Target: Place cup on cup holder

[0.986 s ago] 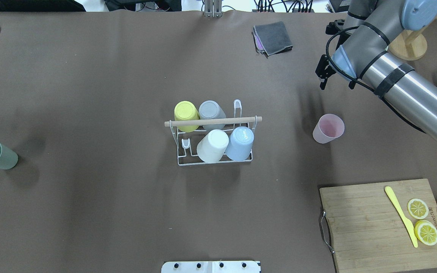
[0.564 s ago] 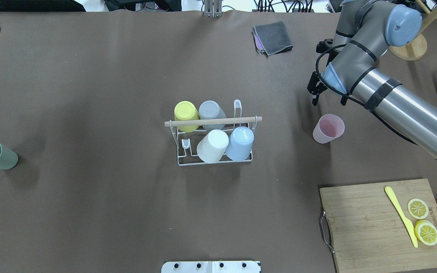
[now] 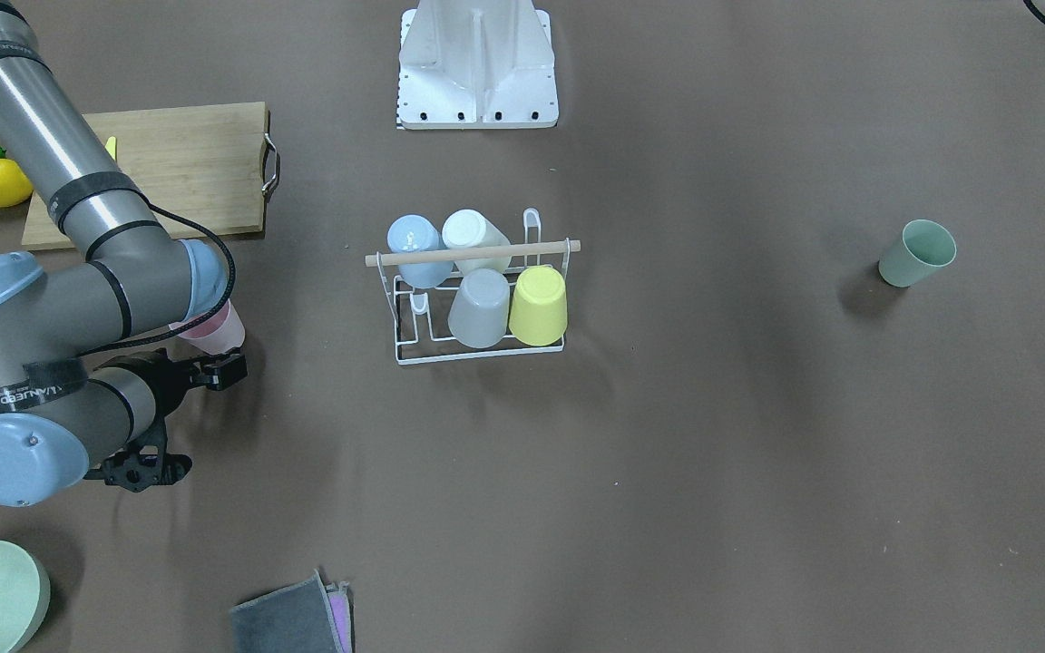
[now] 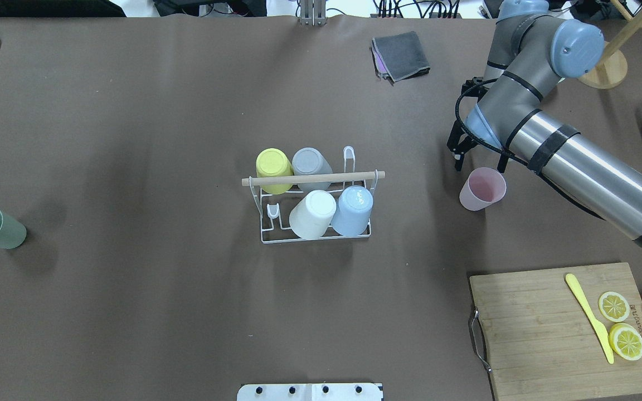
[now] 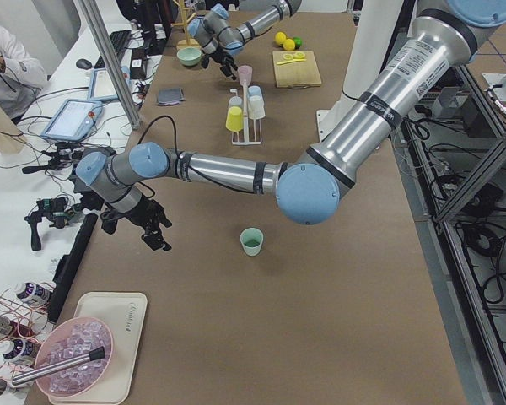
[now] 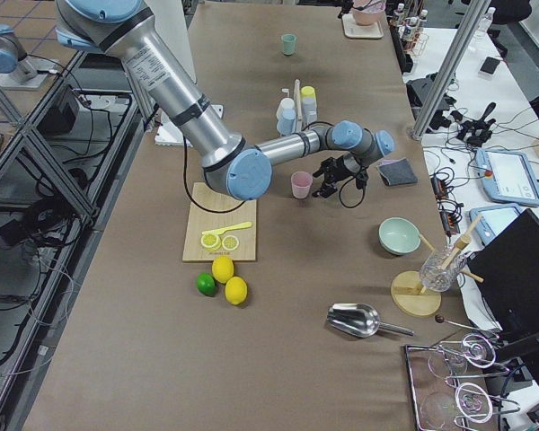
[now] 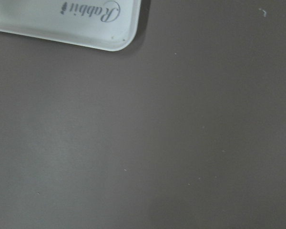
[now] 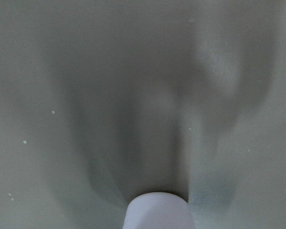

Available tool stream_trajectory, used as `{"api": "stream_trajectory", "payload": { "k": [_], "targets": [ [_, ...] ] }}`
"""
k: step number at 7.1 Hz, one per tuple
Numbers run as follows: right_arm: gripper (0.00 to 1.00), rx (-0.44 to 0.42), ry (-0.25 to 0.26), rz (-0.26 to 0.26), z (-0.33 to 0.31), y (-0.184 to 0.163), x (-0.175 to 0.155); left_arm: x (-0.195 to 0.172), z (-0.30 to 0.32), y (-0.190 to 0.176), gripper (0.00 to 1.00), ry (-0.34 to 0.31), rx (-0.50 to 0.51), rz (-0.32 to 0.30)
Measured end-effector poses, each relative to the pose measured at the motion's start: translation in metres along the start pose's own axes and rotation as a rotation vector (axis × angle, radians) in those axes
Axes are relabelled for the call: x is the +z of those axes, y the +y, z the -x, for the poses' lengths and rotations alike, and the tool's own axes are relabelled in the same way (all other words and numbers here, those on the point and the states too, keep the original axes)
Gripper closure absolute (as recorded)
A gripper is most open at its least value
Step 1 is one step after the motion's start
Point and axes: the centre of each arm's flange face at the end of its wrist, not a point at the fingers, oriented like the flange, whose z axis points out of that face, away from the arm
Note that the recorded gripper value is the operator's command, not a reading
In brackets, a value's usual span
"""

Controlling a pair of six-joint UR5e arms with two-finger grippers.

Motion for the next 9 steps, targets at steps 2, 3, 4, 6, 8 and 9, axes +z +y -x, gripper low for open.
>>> {"api": "stream_trajectory", "payload": {
  "k": [2,3,4,6,8,9],
  "targets": [
    [0.00,-0.024,-0.004,0.040,-0.011,-0.008,0.013,0.037,-0.033,-0.010,0.03,0.005,0.006,0.080],
    [0.00,-0.047,-0.004,0.061,-0.017,-0.009,0.016,0.049,-0.043,-0.011,0.03,0.013,0.008,0.111],
    [0.00,-0.059,-0.006,0.074,-0.020,-0.010,0.018,0.061,-0.050,-0.008,0.03,0.017,0.017,0.152],
    [0.00,-0.057,-0.014,0.088,-0.022,-0.013,0.020,0.083,-0.060,0.003,0.03,0.010,0.060,0.251],
    [0.00,-0.049,-0.017,0.096,-0.021,-0.016,0.022,0.099,-0.061,0.014,0.03,0.006,0.101,0.337],
    [0.00,-0.044,-0.019,0.101,-0.019,-0.016,0.022,0.110,-0.059,0.018,0.03,0.004,0.112,0.367]
  ]
}}
